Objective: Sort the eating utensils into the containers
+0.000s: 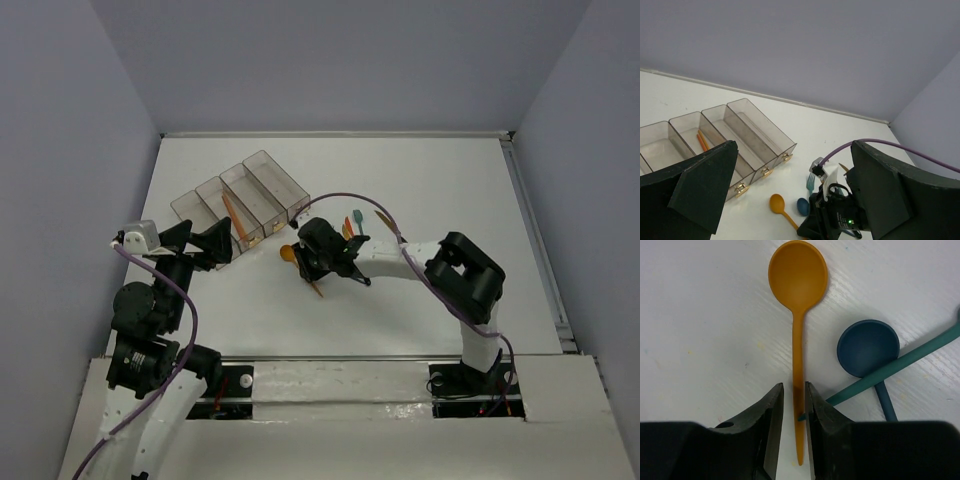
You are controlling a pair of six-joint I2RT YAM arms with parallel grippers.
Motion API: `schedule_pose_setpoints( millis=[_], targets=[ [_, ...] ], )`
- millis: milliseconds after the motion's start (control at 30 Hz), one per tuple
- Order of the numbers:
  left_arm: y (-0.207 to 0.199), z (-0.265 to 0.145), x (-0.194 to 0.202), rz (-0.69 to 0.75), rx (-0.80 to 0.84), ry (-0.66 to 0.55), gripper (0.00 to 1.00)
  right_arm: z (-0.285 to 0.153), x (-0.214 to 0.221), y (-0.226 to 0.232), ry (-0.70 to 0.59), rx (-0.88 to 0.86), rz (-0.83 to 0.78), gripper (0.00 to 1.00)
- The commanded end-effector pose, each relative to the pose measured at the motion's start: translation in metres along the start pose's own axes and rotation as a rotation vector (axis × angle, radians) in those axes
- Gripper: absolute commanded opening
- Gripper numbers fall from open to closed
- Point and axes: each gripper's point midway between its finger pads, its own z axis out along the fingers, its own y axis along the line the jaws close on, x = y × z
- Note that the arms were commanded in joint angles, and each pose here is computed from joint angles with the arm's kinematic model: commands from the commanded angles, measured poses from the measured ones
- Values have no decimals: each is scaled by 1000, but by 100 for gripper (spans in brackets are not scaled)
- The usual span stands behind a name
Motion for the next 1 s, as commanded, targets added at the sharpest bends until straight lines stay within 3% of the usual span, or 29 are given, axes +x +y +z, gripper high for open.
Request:
schedule_pose_setpoints(
  millis=[0, 467, 567, 667, 967],
  targets=[
    [-7, 2, -9, 1, 34, -40, 99, -1, -26, 3, -66, 26, -18, 30],
    [-9, 0, -10, 0, 43, -42, 99, 19, 0, 8, 21, 83, -79, 30],
    [-9, 1, -10, 0, 43, -41, 99, 21, -3, 12, 18, 93, -88, 24],
    [-9, 0, -10, 0, 45, -43, 99, 20, -12, 20, -4, 86, -84, 10],
    [-10, -2, -12, -2, 49, -51, 99, -27, -108, 79, -256, -134, -81, 5]
  ],
)
